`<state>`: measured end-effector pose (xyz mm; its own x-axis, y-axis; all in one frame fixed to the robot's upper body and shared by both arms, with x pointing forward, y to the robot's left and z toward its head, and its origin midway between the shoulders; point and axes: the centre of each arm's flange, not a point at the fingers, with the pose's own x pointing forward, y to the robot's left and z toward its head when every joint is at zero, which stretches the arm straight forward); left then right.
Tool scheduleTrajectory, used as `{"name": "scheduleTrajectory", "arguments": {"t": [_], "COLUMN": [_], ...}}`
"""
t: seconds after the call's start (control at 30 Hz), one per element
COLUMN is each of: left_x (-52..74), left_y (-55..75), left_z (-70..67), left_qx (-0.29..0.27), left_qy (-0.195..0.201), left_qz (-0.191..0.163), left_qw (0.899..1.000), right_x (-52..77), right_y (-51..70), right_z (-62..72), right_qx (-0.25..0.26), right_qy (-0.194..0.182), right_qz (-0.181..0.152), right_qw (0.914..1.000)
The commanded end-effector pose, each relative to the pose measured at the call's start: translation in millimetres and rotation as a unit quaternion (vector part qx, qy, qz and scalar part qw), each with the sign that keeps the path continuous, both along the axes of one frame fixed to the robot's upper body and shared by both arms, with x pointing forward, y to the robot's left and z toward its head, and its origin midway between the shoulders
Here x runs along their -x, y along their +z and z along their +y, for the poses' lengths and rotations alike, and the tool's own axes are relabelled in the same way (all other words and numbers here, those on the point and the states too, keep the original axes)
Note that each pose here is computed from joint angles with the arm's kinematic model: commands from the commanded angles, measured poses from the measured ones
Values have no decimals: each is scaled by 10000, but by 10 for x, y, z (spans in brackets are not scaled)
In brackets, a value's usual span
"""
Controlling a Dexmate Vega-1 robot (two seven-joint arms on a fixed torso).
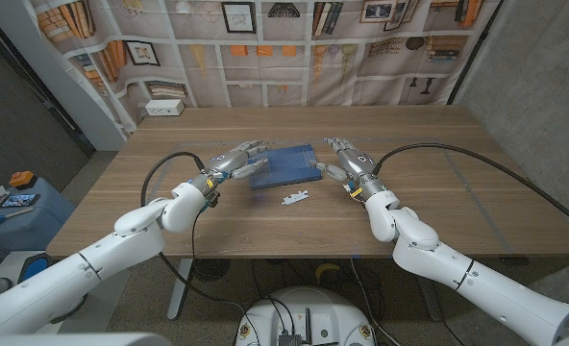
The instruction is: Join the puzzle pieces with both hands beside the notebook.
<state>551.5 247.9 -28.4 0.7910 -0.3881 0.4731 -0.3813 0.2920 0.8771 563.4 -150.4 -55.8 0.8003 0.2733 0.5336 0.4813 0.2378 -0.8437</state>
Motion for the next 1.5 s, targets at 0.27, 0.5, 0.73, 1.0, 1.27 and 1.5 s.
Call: {"name": "scheduleTrajectory", "arguments": {"t": [0.27,0.5,0.73,1.0,1.27,1.5], "left_x": [-224,-360,-471,-569,-642,-711], "left_y": [91,95,122,119,46,29], "left_z": [170,157,150,157,197,274], "left_qx": [1239,1836,2270,2727,3304,3520], "left_qy": [-232,-417,-506,-552,-616,-631], "left_qz": [249,371,437,441,414,344], "left_qw": [9917,9814,9716,9595,9409,9333], "right_x": [-179,-225,-265,-323,-395,-450], "right_y": [169,215,259,292,287,294], "right_z": [-131,-278,-408,-526,-643,-688], "right_qx": [-473,-916,-1281,-1649,-2137,-2521], "right_qy": [267,399,531,721,1009,1278], "right_qz": [177,283,329,428,534,640], "right_qw": [9984,9946,9898,9827,9702,9571]}}
